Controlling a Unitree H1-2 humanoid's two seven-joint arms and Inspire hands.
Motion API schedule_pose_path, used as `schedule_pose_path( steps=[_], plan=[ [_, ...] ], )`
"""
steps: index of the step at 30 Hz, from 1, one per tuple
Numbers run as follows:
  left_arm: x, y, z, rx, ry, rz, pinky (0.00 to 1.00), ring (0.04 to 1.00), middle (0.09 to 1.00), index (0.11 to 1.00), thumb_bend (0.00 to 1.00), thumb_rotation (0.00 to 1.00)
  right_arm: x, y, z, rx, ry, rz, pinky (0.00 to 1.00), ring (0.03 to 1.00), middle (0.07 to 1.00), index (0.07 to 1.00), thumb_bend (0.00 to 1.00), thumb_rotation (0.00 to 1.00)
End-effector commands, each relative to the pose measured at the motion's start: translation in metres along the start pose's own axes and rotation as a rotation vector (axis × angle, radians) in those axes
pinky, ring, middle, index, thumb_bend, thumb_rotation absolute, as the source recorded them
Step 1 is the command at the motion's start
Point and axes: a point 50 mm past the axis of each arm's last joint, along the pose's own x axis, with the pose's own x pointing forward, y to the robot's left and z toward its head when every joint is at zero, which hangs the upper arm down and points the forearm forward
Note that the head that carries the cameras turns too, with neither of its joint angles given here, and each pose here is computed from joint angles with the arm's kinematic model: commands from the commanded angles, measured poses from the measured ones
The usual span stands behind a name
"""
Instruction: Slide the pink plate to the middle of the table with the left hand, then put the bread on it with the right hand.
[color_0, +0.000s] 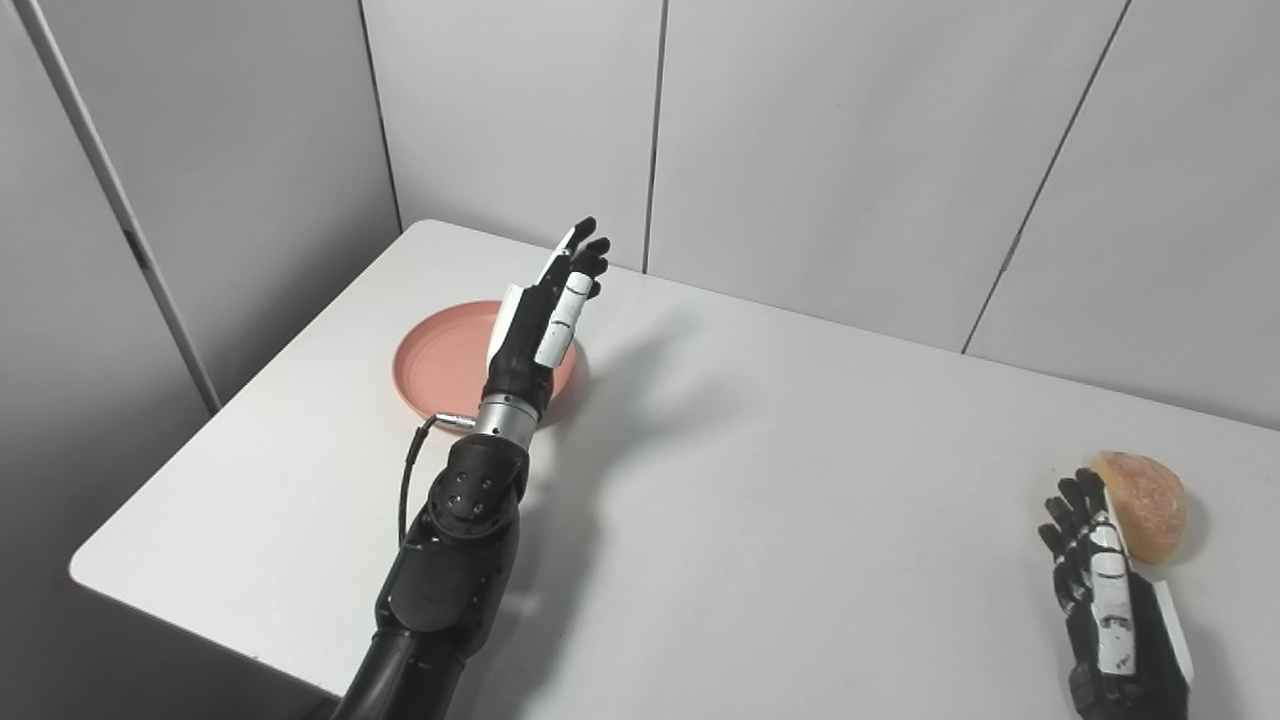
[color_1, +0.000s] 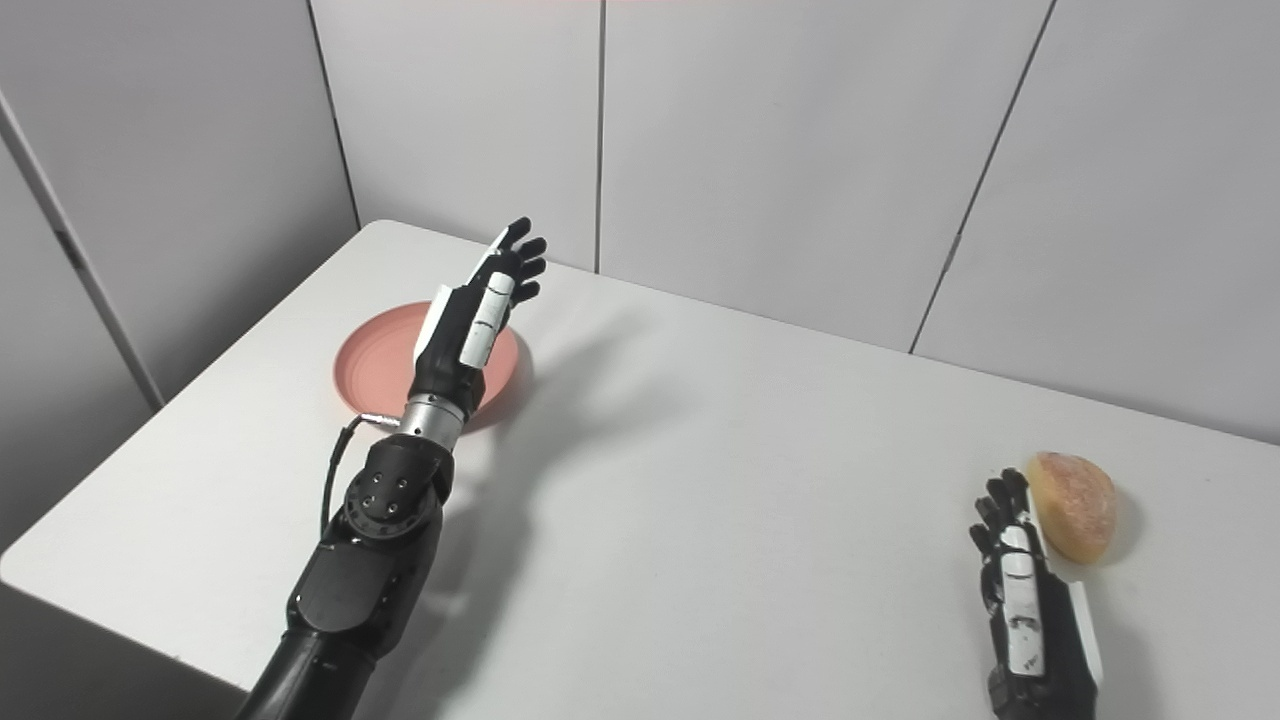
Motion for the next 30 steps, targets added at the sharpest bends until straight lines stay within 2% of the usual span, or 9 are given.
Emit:
schedule_pose_path(
  steps=[1, 6, 9, 15, 23, 28, 30],
  plan=[
    [0.028, 0.016, 0.032, 0.032, -0.126, 0.039, 0.93, 0.909, 0.920, 0.924, 0.80, 1.00, 0.007, 0.002, 0.015, -0.013, -0.082, 0.021, 1.00, 1.000, 1.000, 1.000, 0.48, 1.00],
    [0.045, 0.051, 0.037, 0.078, -0.153, 0.084, 0.85, 0.878, 0.898, 0.901, 0.77, 1.00, 0.007, 0.003, 0.015, -0.017, -0.083, 0.021, 1.00, 1.000, 1.000, 1.000, 0.47, 1.00],
    [0.053, 0.071, 0.037, 0.134, -0.148, 0.097, 0.86, 0.880, 0.892, 0.904, 0.80, 1.00, 0.006, 0.003, 0.015, -0.016, -0.083, 0.025, 1.00, 1.000, 1.000, 1.000, 0.47, 1.00],
    [0.066, 0.108, 0.031, 0.209, -0.166, 0.120, 0.87, 0.904, 0.899, 0.900, 0.76, 1.00, 0.005, 0.004, 0.017, -0.020, -0.089, 0.028, 1.00, 1.000, 1.000, 1.000, 0.43, 1.00],
    [0.068, 0.150, 0.017, 0.241, -0.091, 0.186, 0.88, 0.885, 0.899, 0.898, 0.81, 1.00, 0.002, 0.004, 0.017, -0.022, -0.088, 0.032, 1.00, 1.000, 1.000, 1.000, 0.44, 1.00],
    [0.065, 0.162, 0.004, 0.166, -0.032, 0.234, 0.88, 0.898, 0.906, 0.901, 0.76, 1.00, 0.002, 0.004, 0.020, -0.003, -0.070, 0.038, 1.00, 1.000, 1.000, 1.000, 0.43, 1.00],
    [0.062, 0.164, -0.001, 0.160, -0.013, 0.236, 0.89, 0.902, 0.905, 0.899, 0.78, 1.00, 0.001, 0.004, 0.021, 0.002, -0.069, 0.042, 1.00, 1.000, 1.000, 1.000, 0.42, 1.00]
  ],
)
